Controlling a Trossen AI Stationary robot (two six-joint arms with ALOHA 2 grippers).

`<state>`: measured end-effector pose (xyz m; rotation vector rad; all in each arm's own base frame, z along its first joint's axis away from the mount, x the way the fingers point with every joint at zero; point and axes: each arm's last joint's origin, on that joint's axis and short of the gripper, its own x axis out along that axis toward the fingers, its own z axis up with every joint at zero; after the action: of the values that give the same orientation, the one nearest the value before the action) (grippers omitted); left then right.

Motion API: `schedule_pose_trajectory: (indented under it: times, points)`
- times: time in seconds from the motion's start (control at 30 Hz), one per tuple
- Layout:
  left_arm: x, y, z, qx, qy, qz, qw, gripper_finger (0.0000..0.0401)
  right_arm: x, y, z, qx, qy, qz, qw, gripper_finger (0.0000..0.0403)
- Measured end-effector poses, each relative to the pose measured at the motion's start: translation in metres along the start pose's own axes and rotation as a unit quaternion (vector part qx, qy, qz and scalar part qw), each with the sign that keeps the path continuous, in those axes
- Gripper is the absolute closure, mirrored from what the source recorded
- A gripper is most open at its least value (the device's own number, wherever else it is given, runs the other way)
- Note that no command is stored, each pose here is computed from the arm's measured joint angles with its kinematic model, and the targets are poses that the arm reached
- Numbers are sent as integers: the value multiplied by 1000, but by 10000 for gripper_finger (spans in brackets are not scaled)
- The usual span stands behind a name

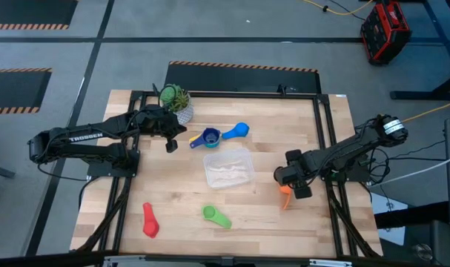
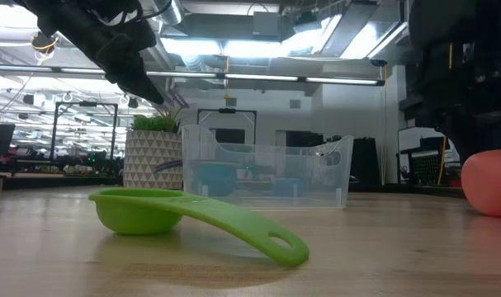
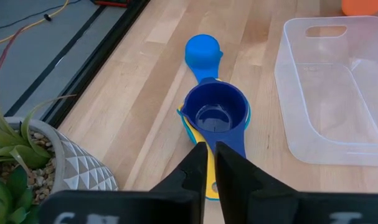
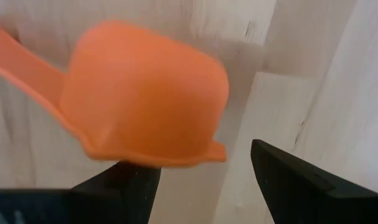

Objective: Nest measuring cups in basket
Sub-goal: Stack the orange measuring cup on top of the dark blue measuring cup

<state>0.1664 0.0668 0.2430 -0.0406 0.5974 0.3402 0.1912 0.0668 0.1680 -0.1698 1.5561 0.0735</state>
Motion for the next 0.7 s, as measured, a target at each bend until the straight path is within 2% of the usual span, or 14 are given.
schedule_pose_trajectory:
  times: [0.6, 0.7]
  points:
    - [0, 0, 0, 0, 0, 0, 1000, 373, -2, 3, 23, -10, -114, -8, 993, 155]
    - [0, 0, 0, 0, 0, 0, 1000, 373, -1, 2, 27, -17, -133, -30, 991, 155]
